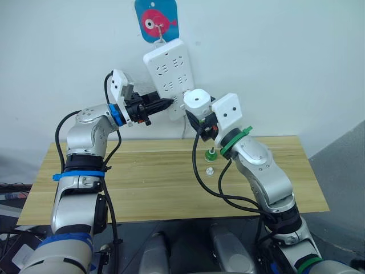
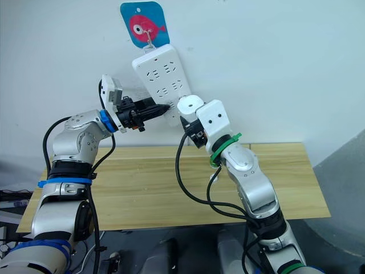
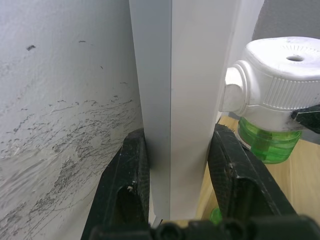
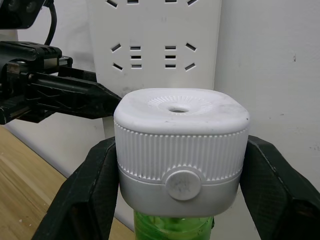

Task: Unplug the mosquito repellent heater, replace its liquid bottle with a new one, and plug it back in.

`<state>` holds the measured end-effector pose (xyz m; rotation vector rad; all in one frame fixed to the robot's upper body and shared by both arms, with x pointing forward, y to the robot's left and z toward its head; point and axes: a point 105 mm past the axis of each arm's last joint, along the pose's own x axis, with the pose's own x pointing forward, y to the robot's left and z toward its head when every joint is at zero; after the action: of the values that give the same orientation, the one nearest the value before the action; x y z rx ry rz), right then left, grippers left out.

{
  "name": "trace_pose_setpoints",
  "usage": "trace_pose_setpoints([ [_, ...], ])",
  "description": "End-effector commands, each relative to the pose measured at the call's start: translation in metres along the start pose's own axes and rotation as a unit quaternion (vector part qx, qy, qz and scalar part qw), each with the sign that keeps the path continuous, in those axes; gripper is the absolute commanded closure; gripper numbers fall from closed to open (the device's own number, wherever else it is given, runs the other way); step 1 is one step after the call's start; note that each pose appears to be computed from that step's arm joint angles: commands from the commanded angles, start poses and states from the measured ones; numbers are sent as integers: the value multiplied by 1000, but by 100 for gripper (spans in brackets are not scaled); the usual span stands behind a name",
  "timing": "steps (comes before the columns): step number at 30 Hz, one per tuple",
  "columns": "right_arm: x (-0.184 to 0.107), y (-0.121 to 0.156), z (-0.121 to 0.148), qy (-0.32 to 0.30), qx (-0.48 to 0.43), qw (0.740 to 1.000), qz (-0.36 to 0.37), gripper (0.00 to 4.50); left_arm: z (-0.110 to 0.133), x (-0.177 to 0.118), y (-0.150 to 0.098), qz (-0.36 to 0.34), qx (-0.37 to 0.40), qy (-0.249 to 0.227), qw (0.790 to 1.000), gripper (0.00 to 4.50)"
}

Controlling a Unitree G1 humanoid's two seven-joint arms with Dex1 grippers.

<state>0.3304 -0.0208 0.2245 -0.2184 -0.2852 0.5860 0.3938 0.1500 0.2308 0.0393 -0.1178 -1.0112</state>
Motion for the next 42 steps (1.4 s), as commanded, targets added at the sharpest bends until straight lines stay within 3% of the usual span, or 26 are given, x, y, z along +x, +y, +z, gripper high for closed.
trace_pose_setpoints([
  [1,-2,3,10,-20,0,1000,4,148,13,-3,6,20,14,-11,1000,315],
  [29,1,3,14,-36,3,999,-5,148,12,-3,4,17,12,-9,1000,315],
  [42,21,11,9,-16,28,999,8,148,11,-3,2,13,10,-9,1000,315],
])
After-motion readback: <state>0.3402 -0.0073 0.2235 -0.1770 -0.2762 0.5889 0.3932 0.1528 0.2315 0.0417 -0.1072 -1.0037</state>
